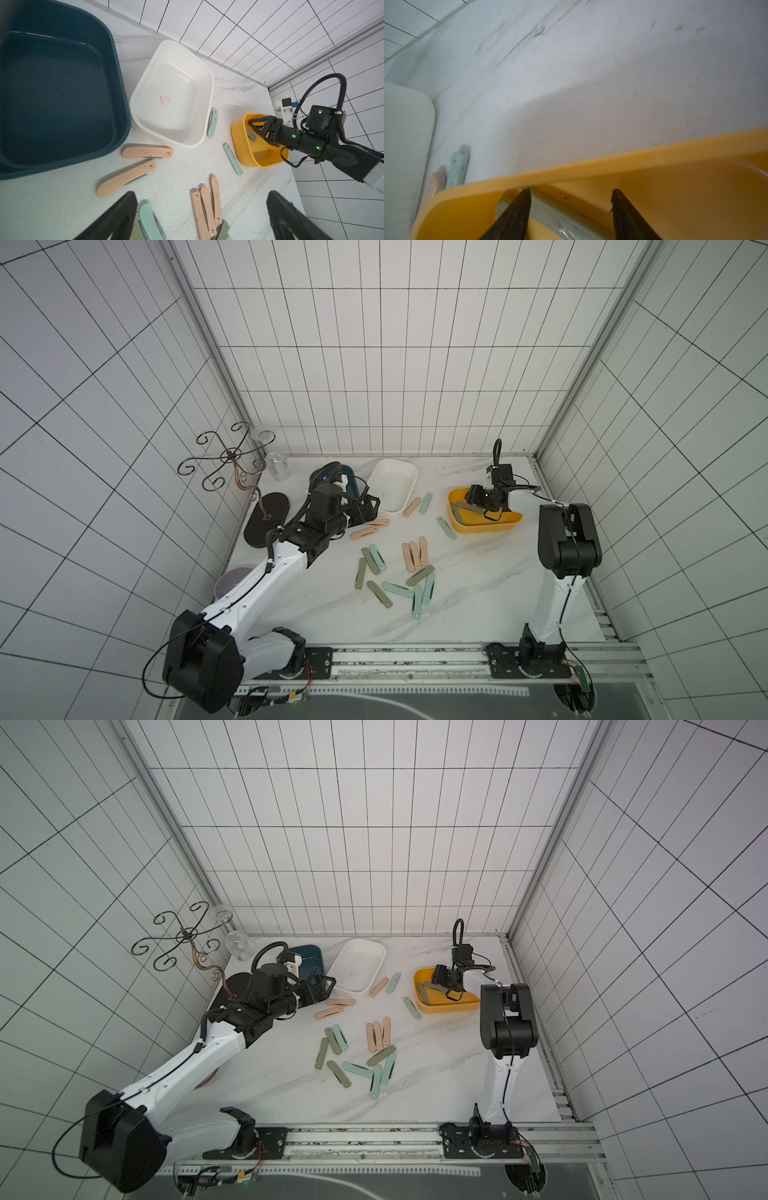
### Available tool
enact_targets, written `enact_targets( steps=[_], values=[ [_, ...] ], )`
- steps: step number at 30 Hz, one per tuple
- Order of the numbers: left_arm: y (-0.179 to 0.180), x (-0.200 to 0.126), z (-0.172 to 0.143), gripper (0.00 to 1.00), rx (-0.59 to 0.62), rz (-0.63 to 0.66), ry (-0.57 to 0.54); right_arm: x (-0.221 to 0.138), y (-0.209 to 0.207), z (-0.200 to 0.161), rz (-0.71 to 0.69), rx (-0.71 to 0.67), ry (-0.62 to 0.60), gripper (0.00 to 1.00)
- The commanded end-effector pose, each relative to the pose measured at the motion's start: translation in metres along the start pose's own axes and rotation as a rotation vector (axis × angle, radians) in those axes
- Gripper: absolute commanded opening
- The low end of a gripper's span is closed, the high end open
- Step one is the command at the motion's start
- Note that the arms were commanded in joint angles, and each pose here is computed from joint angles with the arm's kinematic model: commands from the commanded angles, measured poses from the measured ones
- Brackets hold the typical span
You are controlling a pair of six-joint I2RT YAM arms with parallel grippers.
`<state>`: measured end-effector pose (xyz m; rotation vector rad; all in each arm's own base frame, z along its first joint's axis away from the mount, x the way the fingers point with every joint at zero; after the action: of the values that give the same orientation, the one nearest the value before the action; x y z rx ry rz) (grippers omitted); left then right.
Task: Place the fruit knives into the storage box by color
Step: Place the fruit knife in the storage box.
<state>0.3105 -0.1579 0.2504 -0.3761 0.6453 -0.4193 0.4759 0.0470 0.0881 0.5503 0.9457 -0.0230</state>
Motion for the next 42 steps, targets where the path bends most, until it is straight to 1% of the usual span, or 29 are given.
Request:
enact_targets(
  steps=[1, 14, 24, 27, 31, 35, 38, 42],
  values=[
    [-0.004, 0.0, 0.006, 0.97, -0.001, -0.008, -0.026, -0.007, 0.001, -0.005, 0.026, 0.015, 0.021, 0.63],
    [-0.009, -0.001, 0.006, 0.97, 0.0, -0.016, -0.03, -0.018, 0.0, -0.038, 0.046, 0.024, 0.085, 0.61],
    [-0.011, 0.001, 0.005, 0.97, 0.003, -0.016, -0.028, -0.029, 0.019, -0.064, 0.105, 0.001, 0.124, 0.61],
    [-0.013, 0.001, 0.005, 0.97, 0.004, -0.019, -0.028, -0.033, 0.024, -0.059, 0.108, -0.005, 0.102, 0.61],
    [-0.013, 0.001, 0.005, 0.97, 0.005, -0.017, -0.029, -0.038, 0.027, -0.04, 0.096, -0.008, 0.051, 0.61],
    [-0.014, -0.001, 0.007, 0.97, 0.012, -0.013, -0.03, -0.041, 0.032, -0.024, 0.096, -0.015, 0.029, 0.61],
    [-0.013, -0.003, 0.007, 0.97, 0.019, -0.007, -0.031, -0.048, 0.04, -0.02, 0.116, -0.024, 0.017, 0.61],
    [-0.009, -0.006, 0.004, 0.97, 0.033, 0.017, -0.024, -0.067, 0.054, -0.025, 0.144, -0.06, 0.001, 0.61]
  ],
)
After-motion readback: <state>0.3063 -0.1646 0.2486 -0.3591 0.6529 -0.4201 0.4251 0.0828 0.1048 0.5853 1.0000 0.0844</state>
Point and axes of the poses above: each gripper's point midway between its finger pads, its own x axis out along the fingers, its own y axis along the line the jaws close on, z = x × y, the point moved 5 cm from there along -x, back along the fingers, and after that the axes turned 11 degrees about x, right-handed, at the moved point
